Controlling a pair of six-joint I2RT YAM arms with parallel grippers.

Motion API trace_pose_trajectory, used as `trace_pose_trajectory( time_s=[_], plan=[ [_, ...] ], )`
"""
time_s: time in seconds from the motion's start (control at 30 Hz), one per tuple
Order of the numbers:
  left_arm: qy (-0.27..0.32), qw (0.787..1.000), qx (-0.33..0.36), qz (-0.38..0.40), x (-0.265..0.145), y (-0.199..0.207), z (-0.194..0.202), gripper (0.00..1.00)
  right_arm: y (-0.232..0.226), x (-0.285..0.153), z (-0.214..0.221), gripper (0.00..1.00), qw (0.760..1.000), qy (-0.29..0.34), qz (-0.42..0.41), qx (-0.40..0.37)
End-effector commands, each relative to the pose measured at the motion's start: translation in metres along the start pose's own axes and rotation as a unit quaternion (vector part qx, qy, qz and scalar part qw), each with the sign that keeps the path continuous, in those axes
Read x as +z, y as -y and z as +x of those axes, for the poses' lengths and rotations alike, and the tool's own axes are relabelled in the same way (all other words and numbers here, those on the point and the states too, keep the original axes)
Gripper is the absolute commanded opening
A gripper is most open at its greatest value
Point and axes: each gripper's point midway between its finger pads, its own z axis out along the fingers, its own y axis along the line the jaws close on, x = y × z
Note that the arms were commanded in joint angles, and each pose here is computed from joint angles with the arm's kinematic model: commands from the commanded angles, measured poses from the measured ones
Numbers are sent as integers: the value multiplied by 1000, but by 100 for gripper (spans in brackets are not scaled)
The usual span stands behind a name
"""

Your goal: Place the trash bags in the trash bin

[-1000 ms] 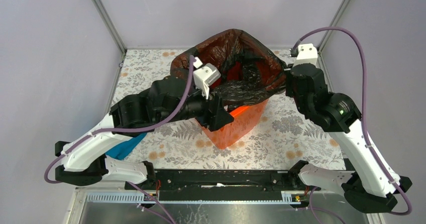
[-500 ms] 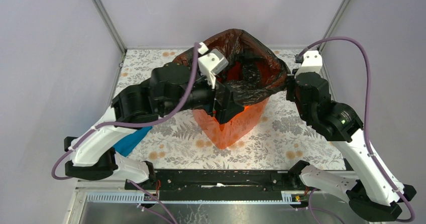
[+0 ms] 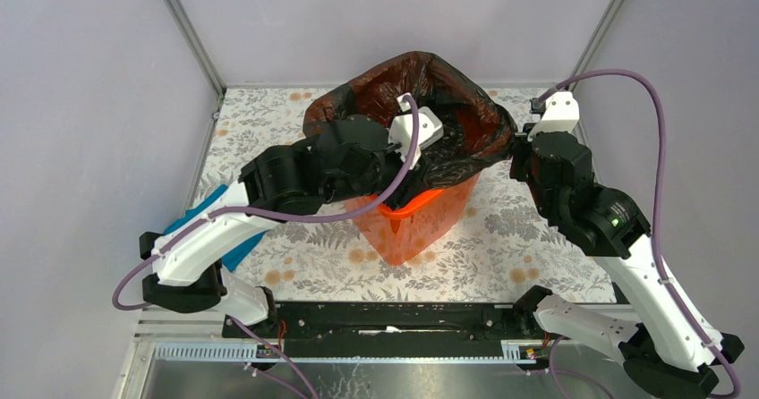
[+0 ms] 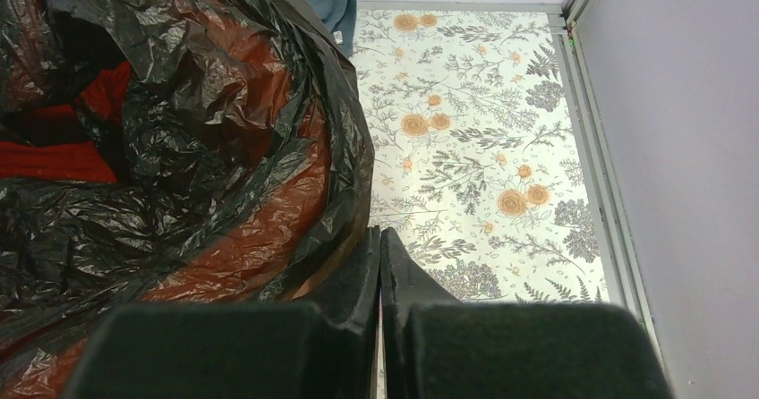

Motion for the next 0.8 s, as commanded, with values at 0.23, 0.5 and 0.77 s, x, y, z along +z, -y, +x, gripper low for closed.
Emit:
trace_pose_trajectory(
  time_s=[0.23, 0.5, 0.77],
  plan=[
    [37, 992, -47, 112, -32, 39, -11, 0, 1, -7, -8, 0, 999, 23, -7, 45],
    [22, 979, -75, 189, -38, 73, 8, 0, 8, -10, -11, 19, 998, 25, 13, 62],
    [-9, 983, -80, 168, -20, 77, 41, 1, 25, -30, -44, 68, 991, 58, 30, 113]
  ],
)
